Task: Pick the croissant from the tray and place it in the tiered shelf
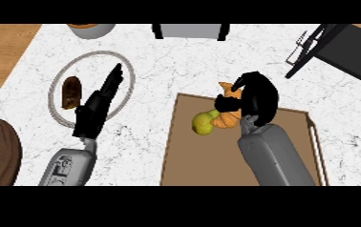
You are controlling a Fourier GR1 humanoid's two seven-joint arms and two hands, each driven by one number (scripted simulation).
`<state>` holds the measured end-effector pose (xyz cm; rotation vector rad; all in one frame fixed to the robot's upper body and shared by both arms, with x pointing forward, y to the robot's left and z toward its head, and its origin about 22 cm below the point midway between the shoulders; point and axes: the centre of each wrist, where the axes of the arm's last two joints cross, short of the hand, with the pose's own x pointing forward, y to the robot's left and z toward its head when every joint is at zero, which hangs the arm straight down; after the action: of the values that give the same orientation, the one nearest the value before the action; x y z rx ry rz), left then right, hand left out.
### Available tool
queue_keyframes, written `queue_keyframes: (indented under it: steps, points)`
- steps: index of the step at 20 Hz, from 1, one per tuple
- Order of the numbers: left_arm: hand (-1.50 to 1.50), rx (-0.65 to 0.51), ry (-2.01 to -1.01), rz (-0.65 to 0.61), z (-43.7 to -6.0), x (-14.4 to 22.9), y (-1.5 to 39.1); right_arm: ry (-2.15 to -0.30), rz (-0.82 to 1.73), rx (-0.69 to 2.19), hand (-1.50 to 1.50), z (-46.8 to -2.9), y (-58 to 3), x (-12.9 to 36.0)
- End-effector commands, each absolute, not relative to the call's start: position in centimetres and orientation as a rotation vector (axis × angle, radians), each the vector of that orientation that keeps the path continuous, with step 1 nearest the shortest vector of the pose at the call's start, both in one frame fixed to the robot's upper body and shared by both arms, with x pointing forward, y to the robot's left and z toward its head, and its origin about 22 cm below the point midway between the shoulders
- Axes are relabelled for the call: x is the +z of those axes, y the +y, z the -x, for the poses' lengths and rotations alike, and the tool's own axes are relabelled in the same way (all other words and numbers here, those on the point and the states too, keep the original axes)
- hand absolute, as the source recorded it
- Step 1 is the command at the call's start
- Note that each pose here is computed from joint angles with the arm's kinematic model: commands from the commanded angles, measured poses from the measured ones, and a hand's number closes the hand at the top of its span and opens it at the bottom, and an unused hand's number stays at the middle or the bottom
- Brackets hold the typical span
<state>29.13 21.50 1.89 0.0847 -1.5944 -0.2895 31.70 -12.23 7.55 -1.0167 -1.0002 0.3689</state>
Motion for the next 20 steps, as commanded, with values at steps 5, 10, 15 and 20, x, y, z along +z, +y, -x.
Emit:
queue_keyframes:
  steps: [5,10,15,20]
  points:
    - [0.00,-0.287,-1.587,-0.077,-28.7,1.6,22.0,-1.203,1.096,0.066,1.50,-35.3,-9.1,14.1]
    - [0.00,-0.276,-1.576,-0.098,-28.8,1.3,22.0,-1.233,1.178,-0.025,1.50,-35.8,-7.4,18.6]
    - [0.00,-0.272,-1.574,-0.113,-27.8,0.7,22.1,-1.188,1.376,-0.070,1.50,-36.6,-9.3,21.6]
    - [0.00,-0.240,-1.579,-0.123,-28.7,0.7,22.8,-1.199,1.466,-0.146,1.50,-36.3,-10.0,25.6]
